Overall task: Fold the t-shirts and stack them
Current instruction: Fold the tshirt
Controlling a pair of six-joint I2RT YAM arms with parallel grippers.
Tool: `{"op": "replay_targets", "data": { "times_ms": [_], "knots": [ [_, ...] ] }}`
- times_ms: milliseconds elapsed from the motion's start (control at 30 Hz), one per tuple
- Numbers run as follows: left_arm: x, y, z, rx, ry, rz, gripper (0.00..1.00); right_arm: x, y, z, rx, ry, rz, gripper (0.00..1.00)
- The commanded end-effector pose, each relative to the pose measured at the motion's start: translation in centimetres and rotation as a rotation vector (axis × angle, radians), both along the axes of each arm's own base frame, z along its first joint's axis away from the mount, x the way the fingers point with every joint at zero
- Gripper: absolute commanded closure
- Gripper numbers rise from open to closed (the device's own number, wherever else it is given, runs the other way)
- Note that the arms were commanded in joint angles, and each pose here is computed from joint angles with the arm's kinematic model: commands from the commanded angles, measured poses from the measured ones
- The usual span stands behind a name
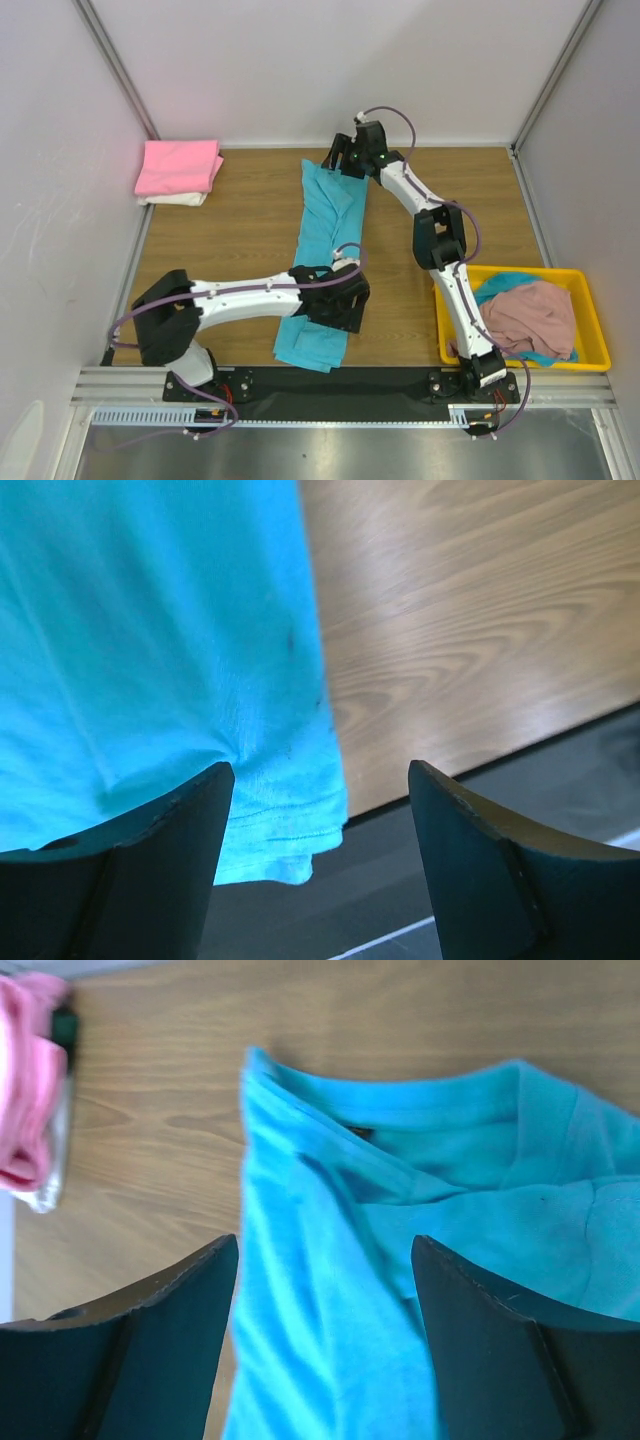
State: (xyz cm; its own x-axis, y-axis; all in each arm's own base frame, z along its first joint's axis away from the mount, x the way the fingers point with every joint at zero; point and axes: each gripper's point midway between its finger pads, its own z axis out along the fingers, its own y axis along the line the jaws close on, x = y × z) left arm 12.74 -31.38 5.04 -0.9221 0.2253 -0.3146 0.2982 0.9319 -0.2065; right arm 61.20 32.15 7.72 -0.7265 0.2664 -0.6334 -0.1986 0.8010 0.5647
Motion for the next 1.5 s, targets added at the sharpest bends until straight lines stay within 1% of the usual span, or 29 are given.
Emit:
{"op": "replay_targets", "data": {
  "times_ms": [0, 67, 133, 167, 233, 267, 300, 333, 367, 400, 500, 533, 567, 600, 667, 700, 733, 767, 800, 833, 900, 933, 1033, 1133, 1167, 1233, 1267, 1300, 1467],
  "knots": [
    [2.6, 0.1, 5.5, -0.073, -0.144, -0.046, 0.22, -0.5, -0.2, 14.7, 0.084, -0.227, 0.042, 0.23],
    [3.7, 1.3, 6.7, -0.094, -0.17, -0.007, 0.23, -2.0, -0.7, 17.6, 0.075, -0.24, 0.051, 0.21],
    [4.2, 3.2, 6.8, -0.075, -0.186, 0.044, 0.22, -3.2, -1.3, 18.9, 0.059, -0.229, 0.053, 0.2],
    [4.7, 4.2, 7.6, -0.094, -0.199, 0.076, 0.22, -4.6, -2.1, 18.8, 0.038, -0.188, 0.041, 0.2],
    [4.7, 5.9, 7.0, -0.098, -0.199, 0.117, 0.21, -6.0, -2.9, 18.9, 0.033, -0.154, 0.018, 0.19],
    [4.9, 7.6, 6.5, -0.103, -0.189, 0.178, 0.21, -7.8, -3.4, 17.4, 0.02, -0.099, 0.014, 0.19],
    [4.7, 8.1, 6.3, -0.124, -0.162, 0.198, 0.2, -8.7, -3.5, 16.9, 0.025, -0.081, 0.008, 0.19],
    [4.9, 8.4, 6.1, -0.148, -0.157, 0.221, 0.21, -9.0, -3.5, 16.2, 0.022, -0.089, -0.005, 0.19],
    [5.1, 9.7, 5.6, -0.16, -0.152, 0.266, 0.21, -9.8, -3.6, 16.7, 0.027, -0.1, -0.012, 0.19],
    [5.1, 10.0, 5.4, -0.171, -0.15, 0.277, 0.21, -10.6, -3.9, 14.0, 0.005, -0.049, -0.018, 0.19],
    [4.8, 9.7, 5.2, -0.234, -0.159, 0.257, 0.21, -11.0, -3.7, 11.5, -0.014, -0.008, -0.039, 0.2],
    [4.7, 8.9, 5.5, -0.278, -0.156, 0.232, 0.21, -10.8, -3.6, 10.5, -0.021, -0.015, -0.035, 0.2],
    [4.5, 8.7, 5.3, -0.287, -0.151, 0.219, 0.22, -10.7, -3.4, 9.9, -0.026, -0.016, -0.029, 0.21],
    [4.1, 8.8, 4.8, -0.288, -0.145, 0.216, 0.22, -10.4, -3.1, 8.1, -0.038, 0.002, -0.02, 0.21],
    [3.8, 8.6, 4.2, -0.285, -0.146, 0.223, 0.23, -9.5, -2.3, 7.5, -0.041, -0.008, 0.0, 0.22],
    [3.7, 8.6, 4.2, -0.288, -0.151, 0.228, 0.23, -9.2, -1.9, 5.4, -0.054, 0.022, 0.011, 0.23],
    [3.4, 8.5, 3.9, -0.289, -0.146, 0.232, 0.23, -8.5, -1.4, 6.0, -0.049, 0.012, 0.016, 0.23],
    [2.9, 8.3, 3.4, -0.292, -0.131, 0.244, 0.23, -8.1, -1.1, 5.4, -0.057, 0.015, 0.024, 0.24],
    [2.8, 7.9, 3.3, -0.306, -0.128, 0.249, 0.23, -7.8, -0.9, 3.2, -0.079, 0.044, 0.019, 0.24],
    [2.3, 7.3, 3.1, -0.316, -0.119, 0.238, 0.23, -7.1, -0.7, 3.5, -0.078, 0.03, 0.011, 0.25],
    [2.0, 6.7, 2.7, -0.321, -0.105, 0.243, 0.23, -6.4, -0.6, 2.4, -0.092, 0.043, -0.006, 0.25],
    [1.6, 6.4, 2.0, -0.299, -0.086, 0.234, 0.24, -6.3, -0.6, 1.0, -0.107, 0.061, -0.01, 0.25],
    [1.3, 5.2, 1.7, -0.275, -0.074, 0.213, 0.24, -5.2, -0.6, 0.7, -0.12, 0.047, -0.019, 0.25],
    [1.1, 4.1, 0.4, -0.24, -0.037, 0.207, 0.25, -4.5, -0.6, -0.9, -0.15, 0.049, -0.014, 0.25],
    [1.1, 3.6, -0.2, -0.23, -0.02, 0.218, 0.25, -4.4, -0.8, -2.2, -0.16, 0.066, -0.015, 0.25],
    [0.6, 2.8, -0.7, -0.225, 0.006, 0.212, 0.26, -3.8, -0.8, -2.4, -0.153, 0.066, -0.014, 0.25],
    [0.7, 2.1, -0.5, -0.232, 0.011, 0.216, 0.26, -3.6, -1.0, -3.6, -0.156, 0.08, -0.014, 0.25],
    [0.3, 2.0, -1.3, -0.2, 0.026, 0.212, 0.26, -3.1, -1.0, -3.2, -0.144, 0.072, -0.014, 0.25],
    [0.1, -0.6, -1.0, -0.195, 0.031, 0.176, 0.27, -1.5, -1.7, -4.2, -0.12, 0.067, -0.041, 0.26]
  ]
}}
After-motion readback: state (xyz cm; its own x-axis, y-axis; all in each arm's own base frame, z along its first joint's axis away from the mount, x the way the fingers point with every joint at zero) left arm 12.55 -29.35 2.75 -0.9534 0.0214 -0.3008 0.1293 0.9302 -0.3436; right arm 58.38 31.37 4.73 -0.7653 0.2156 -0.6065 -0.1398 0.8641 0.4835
